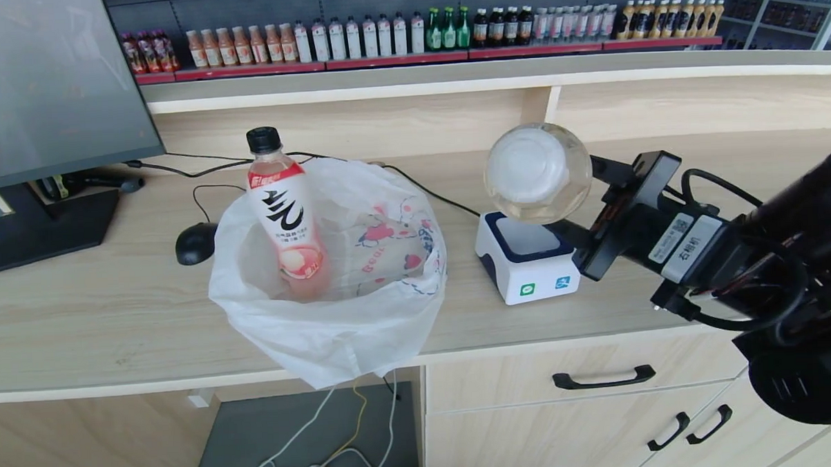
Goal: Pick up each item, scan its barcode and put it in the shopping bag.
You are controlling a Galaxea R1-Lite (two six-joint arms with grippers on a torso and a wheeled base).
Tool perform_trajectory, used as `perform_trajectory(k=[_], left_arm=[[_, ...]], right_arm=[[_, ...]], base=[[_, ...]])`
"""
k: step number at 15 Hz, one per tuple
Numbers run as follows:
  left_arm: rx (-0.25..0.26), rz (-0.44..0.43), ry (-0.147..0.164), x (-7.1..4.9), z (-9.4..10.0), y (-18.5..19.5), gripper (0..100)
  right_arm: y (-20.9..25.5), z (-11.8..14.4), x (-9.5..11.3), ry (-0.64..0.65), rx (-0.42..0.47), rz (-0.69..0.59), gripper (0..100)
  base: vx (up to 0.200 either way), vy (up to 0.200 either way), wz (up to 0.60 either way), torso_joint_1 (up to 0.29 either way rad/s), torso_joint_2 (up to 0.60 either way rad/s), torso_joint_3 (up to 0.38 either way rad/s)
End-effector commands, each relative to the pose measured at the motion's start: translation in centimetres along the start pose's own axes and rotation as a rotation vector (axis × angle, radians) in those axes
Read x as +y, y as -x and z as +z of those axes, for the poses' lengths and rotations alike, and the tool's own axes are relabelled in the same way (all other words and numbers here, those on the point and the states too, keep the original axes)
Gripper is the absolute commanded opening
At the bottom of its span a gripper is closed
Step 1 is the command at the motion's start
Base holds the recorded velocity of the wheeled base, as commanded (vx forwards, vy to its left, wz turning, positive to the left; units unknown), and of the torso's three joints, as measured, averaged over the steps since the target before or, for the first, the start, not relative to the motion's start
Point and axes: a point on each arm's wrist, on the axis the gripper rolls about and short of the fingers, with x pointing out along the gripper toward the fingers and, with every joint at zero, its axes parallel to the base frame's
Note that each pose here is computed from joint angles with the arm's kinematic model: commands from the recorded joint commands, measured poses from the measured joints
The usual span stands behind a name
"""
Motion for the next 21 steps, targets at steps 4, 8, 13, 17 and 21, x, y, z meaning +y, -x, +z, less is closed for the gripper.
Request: perform_trajectory(k=[4,8,13,17,21], left_arm=[[-0.001,0.000,0.000,0.0,0.0,0.0,100],[-0.001,0.000,0.000,0.0,0.0,0.0,100],[-0.001,0.000,0.000,0.0,0.0,0.0,100],[-0.001,0.000,0.000,0.0,0.0,0.0,100],[-0.001,0.000,0.000,0.0,0.0,0.0,100]], right_arm=[[0.0,-2.1,0.8,0.038,-0.019,0.053,0],[-0.1,-2.4,1.2,0.019,-0.028,0.070,0],[-0.2,-2.8,1.5,0.011,-0.033,0.081,0],[-0.3,-2.9,1.6,0.012,-0.033,0.081,0],[-0.3,-3.0,1.7,0.010,-0.030,0.082,0]], base=[[0.000,0.000,0.00,0.000,0.00,0.000],[0.000,0.000,0.00,0.000,0.00,0.000],[0.000,0.000,0.00,0.000,0.00,0.000],[0.000,0.000,0.00,0.000,0.00,0.000],[0.000,0.000,0.00,0.000,0.00,0.000]])
